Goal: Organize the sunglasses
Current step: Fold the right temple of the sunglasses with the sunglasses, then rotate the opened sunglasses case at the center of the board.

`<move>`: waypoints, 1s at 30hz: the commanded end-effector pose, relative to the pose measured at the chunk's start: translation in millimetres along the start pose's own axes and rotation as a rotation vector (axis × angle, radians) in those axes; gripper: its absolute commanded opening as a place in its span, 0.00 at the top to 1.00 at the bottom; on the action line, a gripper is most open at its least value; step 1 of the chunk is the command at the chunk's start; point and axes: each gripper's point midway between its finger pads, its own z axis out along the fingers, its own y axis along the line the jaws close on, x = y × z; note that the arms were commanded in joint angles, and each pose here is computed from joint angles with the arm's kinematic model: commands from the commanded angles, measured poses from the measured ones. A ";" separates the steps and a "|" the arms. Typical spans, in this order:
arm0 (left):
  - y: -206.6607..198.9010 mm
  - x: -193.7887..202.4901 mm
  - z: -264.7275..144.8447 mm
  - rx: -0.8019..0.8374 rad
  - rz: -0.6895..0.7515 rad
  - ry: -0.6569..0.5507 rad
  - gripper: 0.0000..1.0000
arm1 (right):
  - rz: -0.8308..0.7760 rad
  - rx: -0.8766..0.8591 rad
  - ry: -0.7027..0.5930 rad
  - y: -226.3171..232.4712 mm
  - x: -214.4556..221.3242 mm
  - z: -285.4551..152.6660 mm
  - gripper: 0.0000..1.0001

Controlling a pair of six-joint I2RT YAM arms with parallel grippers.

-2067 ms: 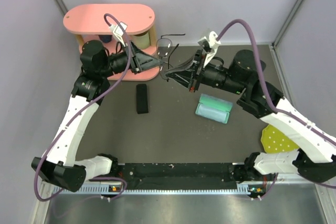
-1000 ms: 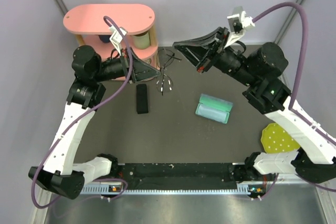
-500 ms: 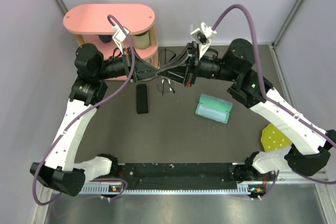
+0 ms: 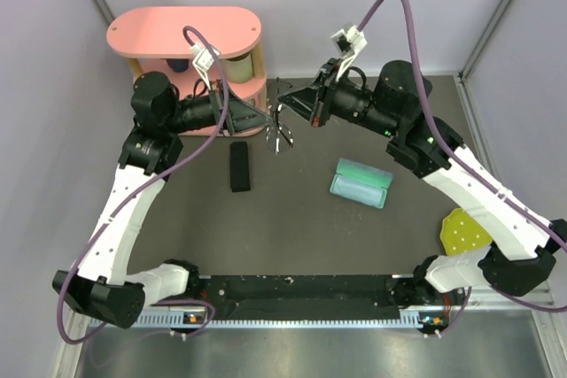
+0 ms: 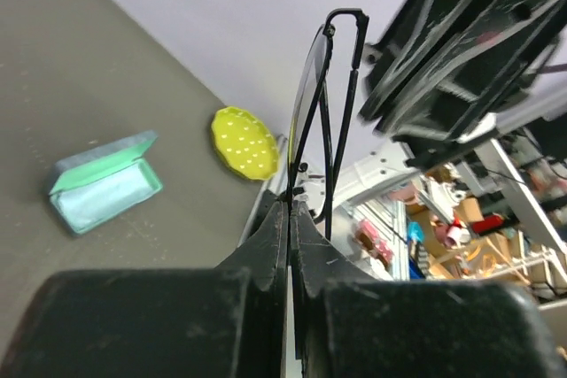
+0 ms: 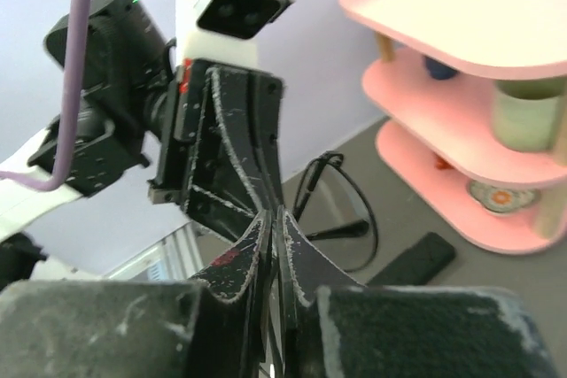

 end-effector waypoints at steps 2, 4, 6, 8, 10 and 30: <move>47.4 0.1 -7.9 -0.259 0.019 -0.053 1.00 | -0.025 0.221 -0.080 -30.9 -36.5 -38.5 0.74; 69.1 7.3 -10.2 -0.332 -0.007 -0.051 1.00 | 0.020 0.309 0.021 -55.9 -10.5 -47.4 0.53; 98.2 13.1 -19.6 -0.475 -0.053 -0.071 1.00 | 0.058 0.401 0.140 -92.4 27.2 -59.1 0.45; 120.1 21.8 -27.6 -0.571 -0.081 -0.068 1.00 | 0.071 0.464 0.247 -120.5 67.4 -71.1 0.30; 141.2 31.0 -39.3 -0.682 -0.097 -0.071 1.00 | 0.025 0.536 0.347 -152.2 96.3 -88.4 0.24; 182.5 74.5 -48.2 -0.761 -0.171 0.044 1.00 | -0.281 0.533 1.095 -295.3 240.1 -150.8 0.24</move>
